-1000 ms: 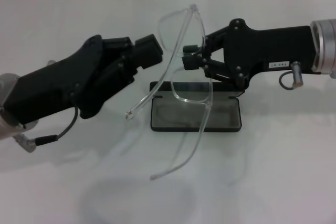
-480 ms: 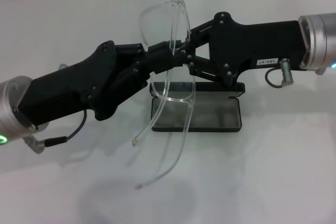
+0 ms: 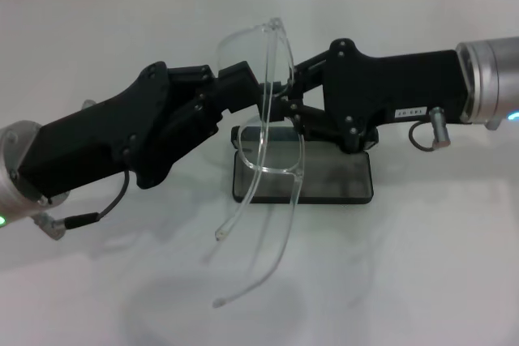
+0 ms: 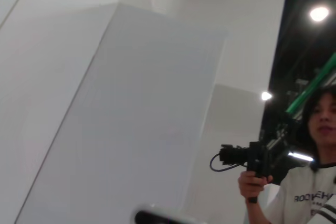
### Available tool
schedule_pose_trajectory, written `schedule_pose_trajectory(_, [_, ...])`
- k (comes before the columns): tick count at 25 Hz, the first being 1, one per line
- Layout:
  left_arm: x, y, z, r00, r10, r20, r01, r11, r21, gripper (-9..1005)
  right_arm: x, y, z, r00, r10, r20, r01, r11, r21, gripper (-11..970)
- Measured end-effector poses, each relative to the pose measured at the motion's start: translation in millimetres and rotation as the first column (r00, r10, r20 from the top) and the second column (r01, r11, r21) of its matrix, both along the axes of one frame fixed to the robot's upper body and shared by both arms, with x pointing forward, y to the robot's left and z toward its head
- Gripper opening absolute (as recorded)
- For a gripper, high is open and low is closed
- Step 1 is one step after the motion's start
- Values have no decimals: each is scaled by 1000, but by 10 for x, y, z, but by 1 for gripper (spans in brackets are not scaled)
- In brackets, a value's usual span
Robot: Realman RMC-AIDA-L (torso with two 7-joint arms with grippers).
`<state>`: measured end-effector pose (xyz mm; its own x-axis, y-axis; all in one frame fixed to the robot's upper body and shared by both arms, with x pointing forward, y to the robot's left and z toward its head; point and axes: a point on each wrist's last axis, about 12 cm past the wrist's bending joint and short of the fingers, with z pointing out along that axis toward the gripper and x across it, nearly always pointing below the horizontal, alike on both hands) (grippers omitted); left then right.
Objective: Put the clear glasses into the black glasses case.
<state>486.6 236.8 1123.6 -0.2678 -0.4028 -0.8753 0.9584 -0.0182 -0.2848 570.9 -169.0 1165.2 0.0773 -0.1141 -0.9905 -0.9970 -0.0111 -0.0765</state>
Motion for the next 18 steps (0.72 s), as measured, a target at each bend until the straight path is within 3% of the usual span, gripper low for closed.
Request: schedule_pose_trajectory(18, [17,-59,-38,1000,0,-3,0,1000,5,51,47,187,100,999,15,38,-17,998,60,106])
